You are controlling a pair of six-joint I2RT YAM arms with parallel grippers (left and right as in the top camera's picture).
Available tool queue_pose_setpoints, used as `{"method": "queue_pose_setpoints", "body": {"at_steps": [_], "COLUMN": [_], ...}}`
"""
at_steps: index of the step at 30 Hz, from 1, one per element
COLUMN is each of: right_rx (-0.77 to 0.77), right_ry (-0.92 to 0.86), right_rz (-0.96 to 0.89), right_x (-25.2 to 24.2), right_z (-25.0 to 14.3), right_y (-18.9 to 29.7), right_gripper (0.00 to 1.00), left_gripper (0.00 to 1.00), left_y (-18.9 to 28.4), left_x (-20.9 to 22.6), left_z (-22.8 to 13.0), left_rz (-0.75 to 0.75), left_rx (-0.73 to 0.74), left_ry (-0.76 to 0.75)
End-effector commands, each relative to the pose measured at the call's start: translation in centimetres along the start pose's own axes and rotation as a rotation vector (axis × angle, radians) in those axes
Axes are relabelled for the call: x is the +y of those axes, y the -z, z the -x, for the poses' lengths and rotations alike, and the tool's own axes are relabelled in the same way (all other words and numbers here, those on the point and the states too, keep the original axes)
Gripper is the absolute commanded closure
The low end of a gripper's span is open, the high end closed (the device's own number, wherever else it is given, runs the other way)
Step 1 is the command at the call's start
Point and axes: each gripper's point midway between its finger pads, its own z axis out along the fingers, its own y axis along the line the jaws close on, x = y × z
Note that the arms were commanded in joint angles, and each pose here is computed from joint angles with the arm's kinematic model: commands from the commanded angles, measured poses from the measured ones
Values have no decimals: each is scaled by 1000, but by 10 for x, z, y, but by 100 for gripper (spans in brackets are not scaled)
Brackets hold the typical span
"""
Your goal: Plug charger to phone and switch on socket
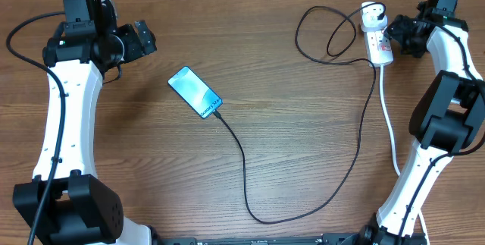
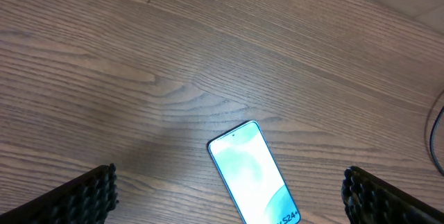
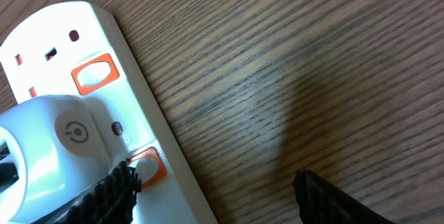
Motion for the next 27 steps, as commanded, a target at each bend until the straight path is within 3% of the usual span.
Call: {"method": "queue_pose_setpoints", "body": {"at_steps": [1, 27], "right_rx": [18, 71], "right_ry": [1, 27], "right_rz": [2, 4], "right_x": [0, 11], "right_z": [-7, -29], "right_y": [-8, -29], "right_gripper": [27, 27], "left_gripper": [1, 0], "left_y": [-1, -1], "left_x": [4, 4], "left_z": [2, 2], "left_rz": [13, 13], "left_rx": [-3, -3], "left_ry": [-8, -8]}}
